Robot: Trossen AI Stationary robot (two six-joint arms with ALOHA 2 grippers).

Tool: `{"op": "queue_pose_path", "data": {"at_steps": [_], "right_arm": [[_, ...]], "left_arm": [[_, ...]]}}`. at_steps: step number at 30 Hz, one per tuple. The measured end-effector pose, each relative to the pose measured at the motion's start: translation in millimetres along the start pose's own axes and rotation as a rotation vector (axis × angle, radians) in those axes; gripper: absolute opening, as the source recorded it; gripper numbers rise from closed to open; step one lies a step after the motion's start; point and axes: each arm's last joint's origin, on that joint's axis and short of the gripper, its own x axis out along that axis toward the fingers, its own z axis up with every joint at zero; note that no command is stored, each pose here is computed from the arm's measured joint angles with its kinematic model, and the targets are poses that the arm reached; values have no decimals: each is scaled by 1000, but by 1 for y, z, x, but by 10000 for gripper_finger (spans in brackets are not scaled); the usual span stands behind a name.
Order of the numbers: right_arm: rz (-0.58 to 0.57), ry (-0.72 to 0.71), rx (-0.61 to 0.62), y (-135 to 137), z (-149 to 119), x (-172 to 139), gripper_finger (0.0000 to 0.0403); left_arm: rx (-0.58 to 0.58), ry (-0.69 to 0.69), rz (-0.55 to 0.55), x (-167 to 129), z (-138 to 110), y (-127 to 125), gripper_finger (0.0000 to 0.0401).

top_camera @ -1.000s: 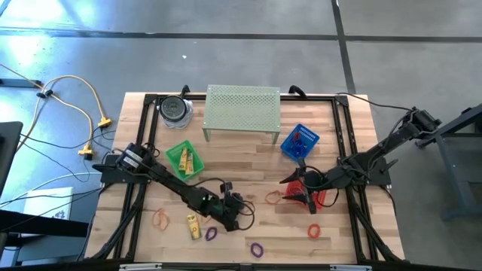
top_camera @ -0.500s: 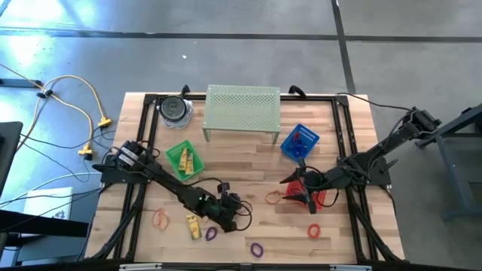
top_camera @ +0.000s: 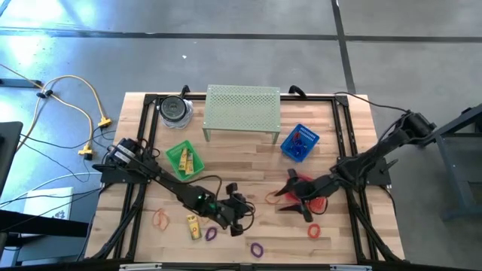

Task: Pick & Place Office Desk Supplies
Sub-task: Put the orange rubberband into the red basket

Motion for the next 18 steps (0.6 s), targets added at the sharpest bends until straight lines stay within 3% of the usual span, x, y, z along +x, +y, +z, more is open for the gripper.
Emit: {"op": "queue_pose_path", "data": {"at_steps": [8, 13, 18], "right_arm": [[-18, 1, 12, -8, -9, 22, 229], [62, -15, 52, -10, -7, 26, 229], [60, -30, 54, -10, -6, 26, 229]], "left_arm": [[73, -94, 14, -3, 32, -12, 1], [104, -114, 74, -4, 35, -10, 1], [103, -123, 97, -1, 37, -5, 1]]}}
